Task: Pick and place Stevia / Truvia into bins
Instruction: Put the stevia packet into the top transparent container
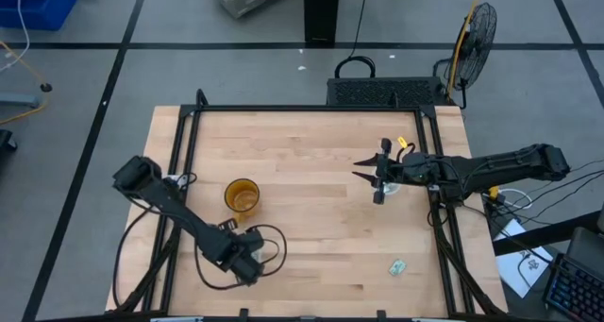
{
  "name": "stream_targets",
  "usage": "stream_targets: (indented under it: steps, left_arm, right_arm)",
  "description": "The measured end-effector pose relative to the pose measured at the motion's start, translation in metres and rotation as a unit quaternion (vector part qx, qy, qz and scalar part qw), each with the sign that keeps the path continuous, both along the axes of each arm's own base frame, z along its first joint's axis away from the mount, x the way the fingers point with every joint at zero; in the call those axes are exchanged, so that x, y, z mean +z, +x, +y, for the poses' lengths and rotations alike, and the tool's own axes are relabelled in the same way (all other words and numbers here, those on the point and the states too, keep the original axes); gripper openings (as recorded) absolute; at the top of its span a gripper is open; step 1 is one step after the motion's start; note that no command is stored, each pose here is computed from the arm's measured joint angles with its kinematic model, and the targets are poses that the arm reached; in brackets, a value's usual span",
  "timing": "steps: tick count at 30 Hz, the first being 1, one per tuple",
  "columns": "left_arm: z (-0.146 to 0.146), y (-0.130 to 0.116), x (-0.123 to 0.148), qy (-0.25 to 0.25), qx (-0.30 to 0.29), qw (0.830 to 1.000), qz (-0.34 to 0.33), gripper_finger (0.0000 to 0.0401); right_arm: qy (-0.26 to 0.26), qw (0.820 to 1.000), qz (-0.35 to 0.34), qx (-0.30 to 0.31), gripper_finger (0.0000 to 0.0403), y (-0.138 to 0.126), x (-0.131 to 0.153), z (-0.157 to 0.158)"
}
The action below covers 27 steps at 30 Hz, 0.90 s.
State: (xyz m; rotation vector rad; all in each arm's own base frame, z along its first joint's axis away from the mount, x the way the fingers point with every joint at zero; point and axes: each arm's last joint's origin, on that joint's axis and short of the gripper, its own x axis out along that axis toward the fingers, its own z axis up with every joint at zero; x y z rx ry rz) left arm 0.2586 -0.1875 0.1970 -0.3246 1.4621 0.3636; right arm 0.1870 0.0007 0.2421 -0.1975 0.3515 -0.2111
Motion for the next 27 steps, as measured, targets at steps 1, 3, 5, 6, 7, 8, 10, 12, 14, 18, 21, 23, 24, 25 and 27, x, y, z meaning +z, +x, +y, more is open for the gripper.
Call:
stream_targets:
  steps: [1, 3, 5, 6, 7, 8, 10, 12, 14, 18, 21, 23, 24, 25, 27]
  left_arm:
    - [0.001, 0.003, 0.003, -0.005, 0.001, 1.000, -0.003, 0.0086]
    - [0.002, 0.009, 0.009, -0.017, 0.005, 1.000, -0.012, 0.0082]
    - [0.003, 0.016, 0.017, -0.024, -0.003, 0.999, -0.024, 0.0076]
    - [0.004, 0.019, 0.022, -0.024, -0.011, 0.999, -0.033, 0.0073]
    - [0.005, 0.023, 0.027, -0.022, -0.019, 0.999, -0.044, 0.0070]
    - [0.007, 0.027, 0.033, -0.014, -0.028, 0.998, -0.058, 0.0067]
    - [0.011, 0.035, 0.043, 0.014, -0.048, 0.995, -0.091, 0.0061]
    - [0.016, 0.042, 0.052, 0.049, -0.063, 0.989, -0.122, 0.0056]
    - [0.021, 0.048, 0.059, 0.082, -0.070, 0.983, -0.146, 0.0052]
    - [0.031, 0.054, 0.064, 0.124, -0.074, 0.976, -0.164, 0.0053]
    - [0.037, 0.057, 0.064, 0.139, -0.075, 0.974, -0.164, 0.0052]
    - [0.040, 0.059, 0.064, 0.141, -0.074, 0.974, -0.163, 0.0052]
    - [0.041, 0.059, 0.064, 0.142, -0.074, 0.974, -0.163, 0.0052]
    - [0.042, 0.060, 0.064, 0.142, -0.073, 0.974, -0.163, 0.0051]
    - [0.044, 0.061, 0.064, 0.143, -0.072, 0.974, -0.163, 0.0051]
  right_arm:
    - [0.000, 1.000, 0.000, 0.000, 0.0105, 0.000, 0.000, 0.000]
    - [0.000, 1.000, 0.000, 0.000, 0.0105, 0.000, 0.000, 0.000]
    - [0.000, 1.000, 0.000, 0.000, 0.0105, 0.000, 0.000, 0.000]
    - [0.000, 1.000, 0.000, 0.000, 0.0105, 0.000, 0.000, 0.000]
    - [0.000, 1.000, 0.000, 0.000, 0.0105, 0.000, 0.000, 0.000]
    - [0.000, 1.000, 0.000, 0.000, 0.0105, 0.000, 0.000, 0.000]
    - [0.000, 1.000, 0.000, 0.000, 0.0105, 0.000, 0.000, 0.000]
    - [0.008, 1.000, -0.007, -0.001, 0.0105, 0.000, 0.001, 0.000]
    - [0.059, 0.998, -0.016, 0.007, 0.0105, 0.001, 0.001, 0.001]
    - [0.216, 0.972, 0.002, 0.090, 0.0105, 0.000, -0.003, 0.009]
    - [0.310, 0.939, 0.046, 0.140, 0.0105, -0.003, -0.007, 0.015]
    - [0.379, 0.910, 0.086, 0.147, 0.0105, -0.006, -0.012, 0.017]
    - [0.407, 0.895, 0.104, 0.152, 0.0105, -0.008, -0.013, 0.018]
    - [0.429, 0.881, 0.116, 0.163, 0.0105, -0.009, -0.014, 0.020]
    - [0.459, 0.857, 0.124, 0.199, 0.0105, -0.009, -0.011, 0.025]
